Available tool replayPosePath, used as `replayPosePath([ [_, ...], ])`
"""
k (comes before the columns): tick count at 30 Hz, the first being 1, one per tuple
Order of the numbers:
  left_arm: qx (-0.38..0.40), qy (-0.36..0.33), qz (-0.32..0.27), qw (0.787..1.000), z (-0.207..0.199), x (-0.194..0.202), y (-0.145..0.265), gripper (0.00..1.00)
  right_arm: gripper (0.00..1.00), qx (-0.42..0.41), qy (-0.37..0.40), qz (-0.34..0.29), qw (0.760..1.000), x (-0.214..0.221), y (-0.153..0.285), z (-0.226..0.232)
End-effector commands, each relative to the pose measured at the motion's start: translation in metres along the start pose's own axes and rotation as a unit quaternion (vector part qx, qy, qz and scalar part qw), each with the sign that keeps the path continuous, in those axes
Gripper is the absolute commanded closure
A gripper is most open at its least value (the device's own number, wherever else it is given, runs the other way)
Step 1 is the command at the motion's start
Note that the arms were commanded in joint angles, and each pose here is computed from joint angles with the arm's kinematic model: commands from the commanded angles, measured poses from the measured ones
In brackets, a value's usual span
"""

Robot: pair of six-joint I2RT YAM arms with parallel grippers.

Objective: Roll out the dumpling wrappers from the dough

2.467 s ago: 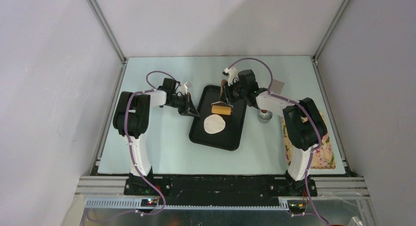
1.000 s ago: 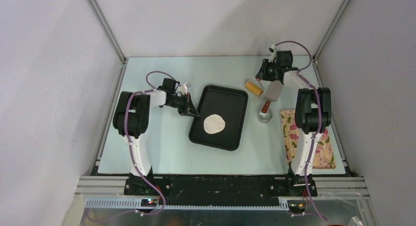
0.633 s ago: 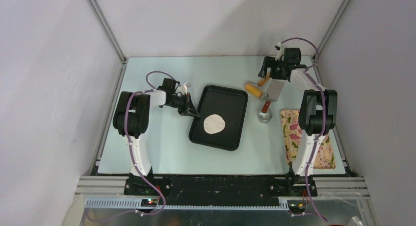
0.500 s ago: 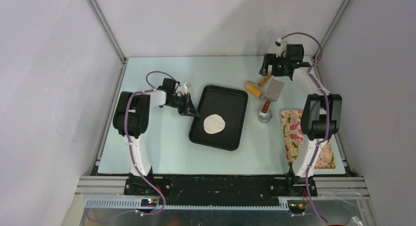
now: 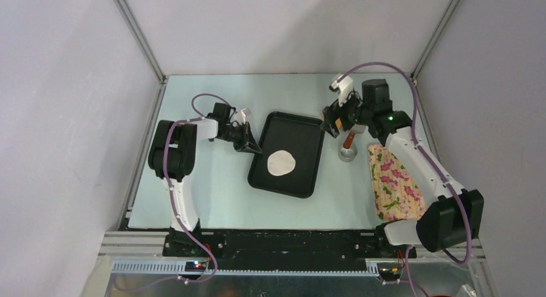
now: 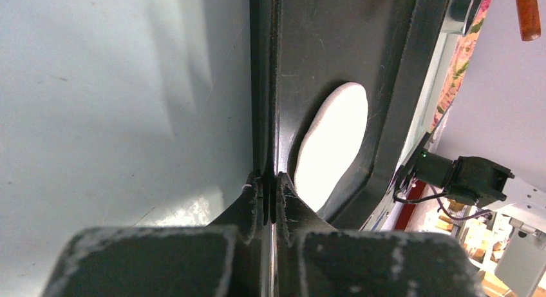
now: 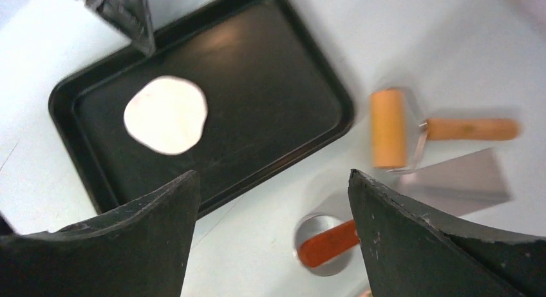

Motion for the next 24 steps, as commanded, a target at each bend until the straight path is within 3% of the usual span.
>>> replayPosePath([
  [1, -0.016, 0.024, 0.027, 0.999, 0.011, 0.014, -0.001, 1.0, 0.15, -0.05, -0.049, 0.069, 0.995, 0.043, -0.03, 0.004],
  [9, -0.037, 0.034, 0.027, 0.998, 0.014, 0.014, -0.003, 1.0, 0.27, -0.032, -0.106, 0.134, 0.985, 0.076, -0.058, -0.022],
  [18, -0.044, 0.035, 0.022, 0.998, 0.014, 0.014, -0.002, 1.0, 0.43, -0.003, -0.126, 0.207, 0.97, 0.098, -0.029, -0.038],
  [24, -0.044, 0.034, 0.021, 0.998, 0.014, 0.013, -0.002, 1.0, 0.43, 0.041, -0.091, 0.244, 0.965, 0.104, -0.012, -0.045],
])
Point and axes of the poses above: each gripper's point midway between its finger pads, its own y axis back along the fingers, its own z axis along the line the jaws close on, x = y × z, the point moved 10 cm from there along y, back along the fingers, and after that the axes turned 13 degrees about -y, right-handed, at the moved point
